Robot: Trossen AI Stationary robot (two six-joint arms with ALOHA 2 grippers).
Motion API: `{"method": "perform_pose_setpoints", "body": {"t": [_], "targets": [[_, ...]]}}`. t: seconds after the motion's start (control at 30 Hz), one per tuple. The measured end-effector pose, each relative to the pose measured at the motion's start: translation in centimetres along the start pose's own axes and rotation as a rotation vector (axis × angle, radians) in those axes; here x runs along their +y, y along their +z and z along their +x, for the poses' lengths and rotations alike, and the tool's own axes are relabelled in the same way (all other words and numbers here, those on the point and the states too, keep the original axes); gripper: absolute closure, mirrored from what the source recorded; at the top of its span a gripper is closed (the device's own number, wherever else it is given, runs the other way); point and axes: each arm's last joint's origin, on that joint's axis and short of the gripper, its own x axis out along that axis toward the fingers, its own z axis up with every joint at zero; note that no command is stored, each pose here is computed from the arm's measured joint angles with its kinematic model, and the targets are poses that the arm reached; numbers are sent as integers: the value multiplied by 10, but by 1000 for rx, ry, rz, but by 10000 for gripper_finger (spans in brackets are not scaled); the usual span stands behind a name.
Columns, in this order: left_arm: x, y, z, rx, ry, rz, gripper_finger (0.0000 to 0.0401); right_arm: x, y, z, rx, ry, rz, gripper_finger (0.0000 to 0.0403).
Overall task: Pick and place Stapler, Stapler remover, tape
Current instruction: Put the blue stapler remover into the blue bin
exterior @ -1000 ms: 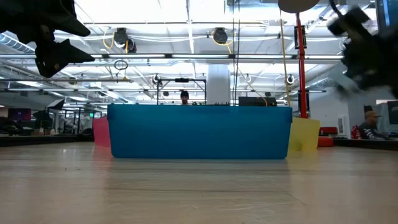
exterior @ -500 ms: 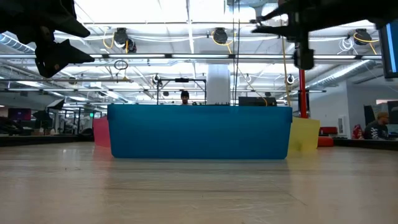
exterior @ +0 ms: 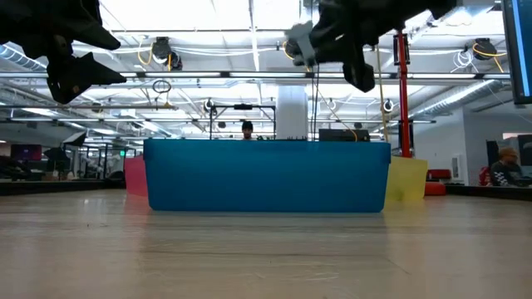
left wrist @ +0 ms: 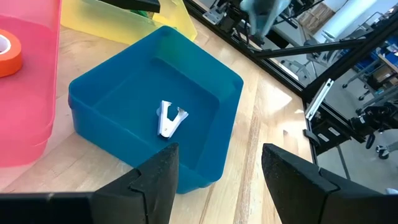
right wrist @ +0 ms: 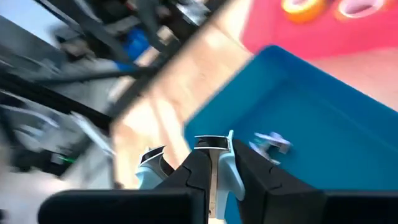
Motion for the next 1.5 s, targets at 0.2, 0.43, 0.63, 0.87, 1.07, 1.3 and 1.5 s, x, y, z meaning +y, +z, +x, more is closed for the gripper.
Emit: {"method": "perform_pose_setpoints", "body": {"t": [0.2, 0.43, 0.63, 0.87, 1.07, 1.3, 1.5], "targets": [[0, 0, 0, 0, 1, 1, 173, 1, 6, 21, 159, -160, -69, 366], [0, 0, 0, -1, 2, 4, 173, -6, 0, 56, 380, -322, -125, 366], [0, 1, 0, -15, 13, 64, 173, -14, 3, 83, 482, -365, -152, 366], [-3, 5, 0, -77, 15, 173, 173, -27, 5, 94, 536, -430, -145, 365], [-3, 10, -6, -136, -25, 249, 173, -31, 9, 94, 525, -438, -137, 365], [19, -8, -8, -207, -81, 210, 173, -31, 9, 94, 523, -441, -132, 365], [38, -26, -7, -286, -155, 193, 173, -32, 9, 94, 519, -448, -119, 365]]}}
